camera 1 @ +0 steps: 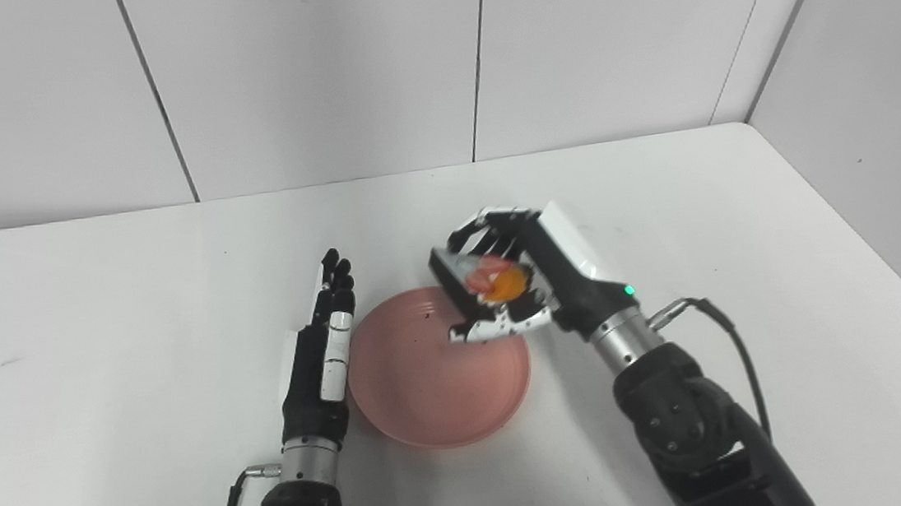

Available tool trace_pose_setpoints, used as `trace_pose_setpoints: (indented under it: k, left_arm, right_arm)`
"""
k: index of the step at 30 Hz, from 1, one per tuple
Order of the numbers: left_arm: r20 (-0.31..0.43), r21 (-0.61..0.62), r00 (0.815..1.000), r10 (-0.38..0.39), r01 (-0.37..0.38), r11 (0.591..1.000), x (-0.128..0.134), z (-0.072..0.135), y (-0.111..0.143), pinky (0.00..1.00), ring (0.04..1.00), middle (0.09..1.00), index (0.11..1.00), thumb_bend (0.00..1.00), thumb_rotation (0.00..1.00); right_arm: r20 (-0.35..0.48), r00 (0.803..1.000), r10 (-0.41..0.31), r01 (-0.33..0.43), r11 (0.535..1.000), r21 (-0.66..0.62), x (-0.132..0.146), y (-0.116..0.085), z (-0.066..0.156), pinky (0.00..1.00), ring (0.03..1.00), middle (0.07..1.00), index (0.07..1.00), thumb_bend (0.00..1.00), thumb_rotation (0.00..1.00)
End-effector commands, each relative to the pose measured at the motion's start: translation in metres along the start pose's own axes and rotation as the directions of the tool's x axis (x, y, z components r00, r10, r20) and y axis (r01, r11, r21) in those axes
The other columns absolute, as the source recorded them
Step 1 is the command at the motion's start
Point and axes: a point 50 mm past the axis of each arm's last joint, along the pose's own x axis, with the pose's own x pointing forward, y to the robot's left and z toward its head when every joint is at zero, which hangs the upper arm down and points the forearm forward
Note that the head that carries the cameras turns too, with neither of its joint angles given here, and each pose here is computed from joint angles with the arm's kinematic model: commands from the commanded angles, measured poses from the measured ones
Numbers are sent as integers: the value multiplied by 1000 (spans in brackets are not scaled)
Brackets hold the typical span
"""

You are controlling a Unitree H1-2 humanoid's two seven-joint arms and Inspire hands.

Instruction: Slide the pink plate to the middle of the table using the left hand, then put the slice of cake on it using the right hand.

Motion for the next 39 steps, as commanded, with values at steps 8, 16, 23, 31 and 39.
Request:
trace_pose_setpoints:
  k: [8, 16, 23, 31, 39]
  left_arm:
    - [-45, -17, 999, 26, -26, 999, -14, -15, -4, 1000, 1000, 1000, 1000, 689, 1000]
    - [-53, -5, 998, 24, -25, 1000, -14, -14, -2, 1000, 1000, 1000, 1000, 717, 1000]
    - [-53, -14, 998, 18, -19, 1000, -14, -14, 0, 1000, 1000, 1000, 1000, 729, 1000]
    - [-40, -3, 999, 23, -23, 1000, -15, -14, 1, 1000, 1000, 1000, 1000, 709, 1000]
    - [-40, -1, 998, 42, -42, 999, -16, -14, 2, 1000, 1000, 1000, 1000, 713, 1000]
  right_arm:
    - [77, 993, 89, -84, 995, -60, 10, 29, 6, 365, 436, 455, 521, 524, 0]
    - [41, 988, 149, -145, 985, -93, 7, 42, -5, 403, 466, 455, 523, 523, 0]
    - [25, 985, 168, -162, 975, -152, 6, 46, -14, 470, 533, 468, 523, 524, 0]
    - [50, 982, 182, -173, 972, -159, 3, 43, -17, 736, 845, 868, 854, 678, 360]
    - [112, 979, 173, -164, 983, -85, -1, 35, -20, 958, 1000, 1000, 996, 741, 577]
